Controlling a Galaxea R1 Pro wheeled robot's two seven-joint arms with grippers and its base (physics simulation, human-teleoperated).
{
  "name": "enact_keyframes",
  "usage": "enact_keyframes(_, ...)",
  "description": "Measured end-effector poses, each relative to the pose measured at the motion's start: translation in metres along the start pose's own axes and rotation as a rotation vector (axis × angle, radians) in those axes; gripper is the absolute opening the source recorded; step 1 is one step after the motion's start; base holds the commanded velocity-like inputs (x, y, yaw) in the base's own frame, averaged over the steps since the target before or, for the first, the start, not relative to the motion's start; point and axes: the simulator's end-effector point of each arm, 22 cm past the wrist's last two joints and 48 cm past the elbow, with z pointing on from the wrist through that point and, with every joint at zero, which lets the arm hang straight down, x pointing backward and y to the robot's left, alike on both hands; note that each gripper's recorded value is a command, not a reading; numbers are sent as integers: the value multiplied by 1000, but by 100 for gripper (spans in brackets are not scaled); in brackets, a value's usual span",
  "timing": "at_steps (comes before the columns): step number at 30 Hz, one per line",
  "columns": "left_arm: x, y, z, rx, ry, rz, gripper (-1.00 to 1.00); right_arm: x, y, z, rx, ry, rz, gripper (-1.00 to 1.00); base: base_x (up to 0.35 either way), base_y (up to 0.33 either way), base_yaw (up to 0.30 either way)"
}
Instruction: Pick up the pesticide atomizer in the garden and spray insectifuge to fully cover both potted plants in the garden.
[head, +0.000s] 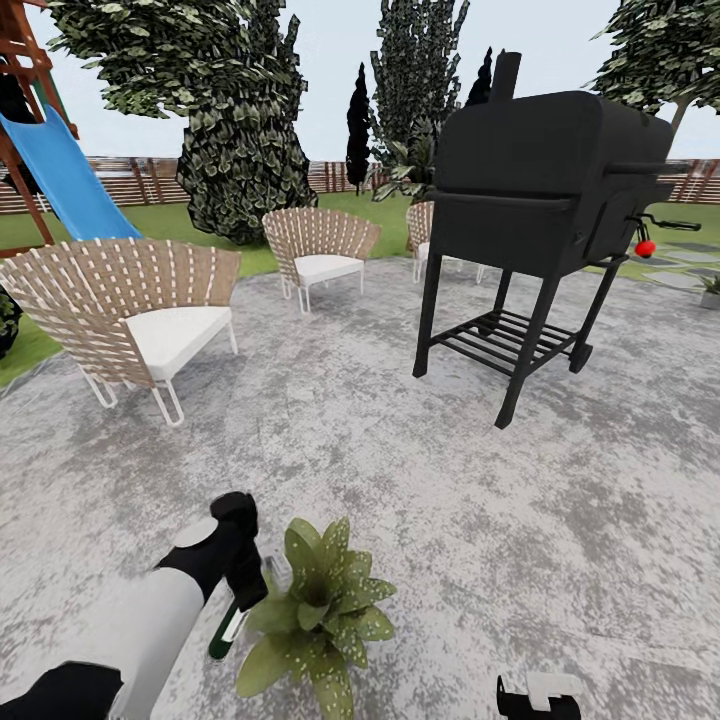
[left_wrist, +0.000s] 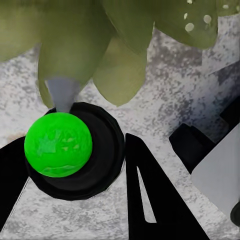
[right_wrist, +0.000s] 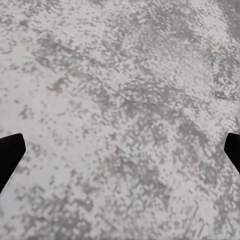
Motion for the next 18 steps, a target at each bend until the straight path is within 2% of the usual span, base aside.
enact_keyframes(3, 0, 5, -1, -19, 0, -3, -100, 0, 0, 0, 0, 0, 0, 100, 0, 0, 0)
enact_keyframes(6, 9, 21, 5, -80, 1, -24, -100, 0, 0, 0, 0, 0, 0, 100, 0, 0, 0)
enact_keyframes(8, 2, 19, 6, -61, -46, -56, -100, 0, 0, 0, 0, 0, 0, 100, 0, 0, 0)
enact_keyframes(10, -7, 16, 4, -57, -69, -58, -100, 0, 0, 0, 0, 0, 0, 100, 0, 0, 0)
enact_keyframes(14, -7, 18, 3, -58, -74, -65, -100, 0, 0, 0, 0, 1, 0, 100, 0, 140, -8)
enact_keyframes(18, -1, 21, 5, -54, -72, -80, -100, 0, 0, 0, 0, 0, -1, 100, 0, 73, -228)
